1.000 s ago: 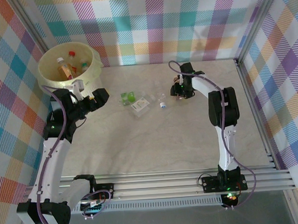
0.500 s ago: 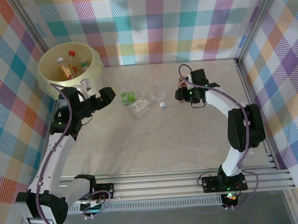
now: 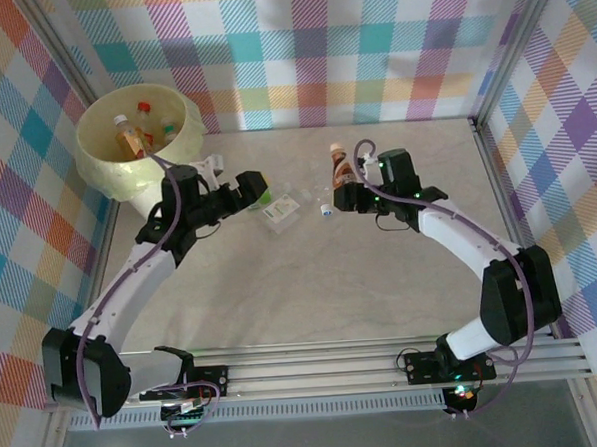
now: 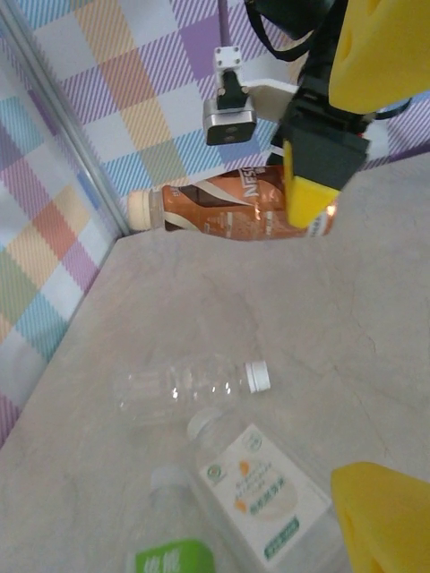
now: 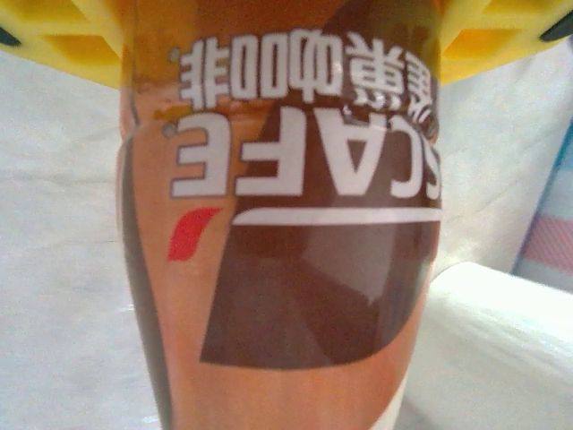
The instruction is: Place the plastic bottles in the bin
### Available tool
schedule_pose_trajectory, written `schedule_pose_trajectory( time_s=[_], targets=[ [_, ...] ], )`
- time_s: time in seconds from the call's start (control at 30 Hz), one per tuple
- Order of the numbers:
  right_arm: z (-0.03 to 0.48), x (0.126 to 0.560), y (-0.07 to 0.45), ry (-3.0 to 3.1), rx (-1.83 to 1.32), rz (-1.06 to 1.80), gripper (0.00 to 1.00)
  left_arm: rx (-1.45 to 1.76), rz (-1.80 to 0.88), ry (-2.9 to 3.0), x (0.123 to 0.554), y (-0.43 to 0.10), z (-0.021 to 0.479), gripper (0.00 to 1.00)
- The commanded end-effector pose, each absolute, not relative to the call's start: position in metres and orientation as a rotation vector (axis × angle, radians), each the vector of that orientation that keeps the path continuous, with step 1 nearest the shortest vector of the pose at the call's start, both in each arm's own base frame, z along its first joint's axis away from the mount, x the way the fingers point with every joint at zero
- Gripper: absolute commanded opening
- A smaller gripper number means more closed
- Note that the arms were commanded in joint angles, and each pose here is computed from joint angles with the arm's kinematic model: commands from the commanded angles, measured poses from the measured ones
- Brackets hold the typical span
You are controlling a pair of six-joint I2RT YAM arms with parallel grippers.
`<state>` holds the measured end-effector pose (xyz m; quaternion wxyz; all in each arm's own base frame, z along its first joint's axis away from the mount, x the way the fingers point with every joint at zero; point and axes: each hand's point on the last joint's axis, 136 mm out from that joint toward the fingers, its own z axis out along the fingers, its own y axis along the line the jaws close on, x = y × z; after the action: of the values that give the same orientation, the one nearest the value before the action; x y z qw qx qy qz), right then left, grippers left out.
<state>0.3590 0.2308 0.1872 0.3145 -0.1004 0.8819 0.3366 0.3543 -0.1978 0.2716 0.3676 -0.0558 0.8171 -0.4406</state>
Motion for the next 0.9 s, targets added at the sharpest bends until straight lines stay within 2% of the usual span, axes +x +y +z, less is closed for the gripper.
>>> schedule_pose_trajectory(
  time_s=[0.0, 0.33, 0.5, 0.67, 0.87],
  targets=[
    [0.212, 0.340, 0.260, 2.210, -0.440, 1.014, 0.41, -0.177, -1.193, 2.039, 0.366, -0.217, 0.286, 1.00],
    [0.235, 0.314, 0.289, 2.130, -0.608, 1.196, 0.42, -0.098, -1.317, 2.003, 0.372, -0.273, 0.296, 1.00],
    [0.254, 0.301, 0.301, 2.067, -0.698, 1.287, 0.41, -0.101, -1.299, 2.003, 0.381, -0.283, 0.300, 1.00],
    [0.264, 0.295, 0.304, 2.041, -0.728, 1.317, 0.42, -0.089, -1.352, 2.001, 0.385, -0.297, 0.303, 0.94],
    [0.275, 0.295, 0.307, 2.006, -0.728, 1.356, 0.43, 0.062, -1.436, 2.024, 0.365, -0.327, 0.308, 0.84]
  ],
)
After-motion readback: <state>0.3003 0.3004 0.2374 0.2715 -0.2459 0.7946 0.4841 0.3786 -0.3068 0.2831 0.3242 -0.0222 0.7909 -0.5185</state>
